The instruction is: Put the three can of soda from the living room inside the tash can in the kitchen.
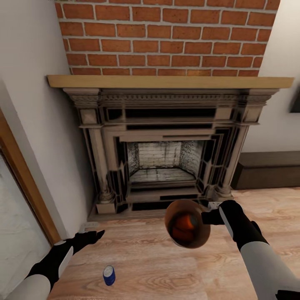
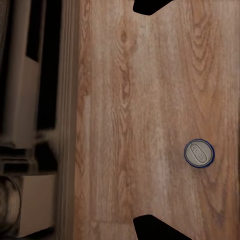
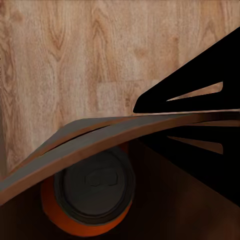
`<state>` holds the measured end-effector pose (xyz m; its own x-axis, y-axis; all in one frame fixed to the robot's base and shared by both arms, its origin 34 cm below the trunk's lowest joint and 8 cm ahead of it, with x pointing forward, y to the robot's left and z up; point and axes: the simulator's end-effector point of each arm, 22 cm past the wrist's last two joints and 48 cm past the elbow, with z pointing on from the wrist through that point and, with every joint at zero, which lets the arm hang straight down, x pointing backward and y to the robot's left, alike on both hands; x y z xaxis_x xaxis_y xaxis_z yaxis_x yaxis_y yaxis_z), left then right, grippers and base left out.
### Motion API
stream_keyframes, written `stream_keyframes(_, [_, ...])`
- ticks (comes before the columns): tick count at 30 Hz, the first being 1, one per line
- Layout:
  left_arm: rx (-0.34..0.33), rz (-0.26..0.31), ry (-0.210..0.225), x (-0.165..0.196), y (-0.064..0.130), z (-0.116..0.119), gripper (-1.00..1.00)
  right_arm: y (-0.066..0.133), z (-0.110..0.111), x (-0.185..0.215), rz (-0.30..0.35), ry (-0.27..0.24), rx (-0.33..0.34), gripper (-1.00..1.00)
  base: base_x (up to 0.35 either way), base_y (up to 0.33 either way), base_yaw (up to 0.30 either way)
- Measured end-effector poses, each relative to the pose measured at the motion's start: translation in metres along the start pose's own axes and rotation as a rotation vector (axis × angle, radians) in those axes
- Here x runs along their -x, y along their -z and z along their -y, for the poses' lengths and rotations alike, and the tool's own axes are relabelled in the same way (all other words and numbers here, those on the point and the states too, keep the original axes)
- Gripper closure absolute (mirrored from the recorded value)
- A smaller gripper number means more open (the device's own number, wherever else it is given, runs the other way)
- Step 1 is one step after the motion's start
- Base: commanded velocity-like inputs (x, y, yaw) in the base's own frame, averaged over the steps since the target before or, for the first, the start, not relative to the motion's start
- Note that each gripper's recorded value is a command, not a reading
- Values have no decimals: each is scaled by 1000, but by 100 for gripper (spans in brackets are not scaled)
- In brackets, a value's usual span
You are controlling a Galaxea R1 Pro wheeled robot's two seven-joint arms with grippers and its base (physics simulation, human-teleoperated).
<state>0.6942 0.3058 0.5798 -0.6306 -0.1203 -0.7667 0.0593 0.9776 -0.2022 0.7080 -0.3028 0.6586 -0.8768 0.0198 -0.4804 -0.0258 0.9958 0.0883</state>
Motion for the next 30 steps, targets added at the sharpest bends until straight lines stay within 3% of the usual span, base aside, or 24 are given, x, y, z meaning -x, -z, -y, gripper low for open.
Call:
stream_keyframes(14, [-1,-7,2,-4,-2,1,-100,-3,-1,-2,-6,-7,9,100,0,-53,213])
stream_keyframes(30, [-2,-8,5,-5,-3,2,-100,-4,0,-3,-11,20,-8,100,13,-252,17])
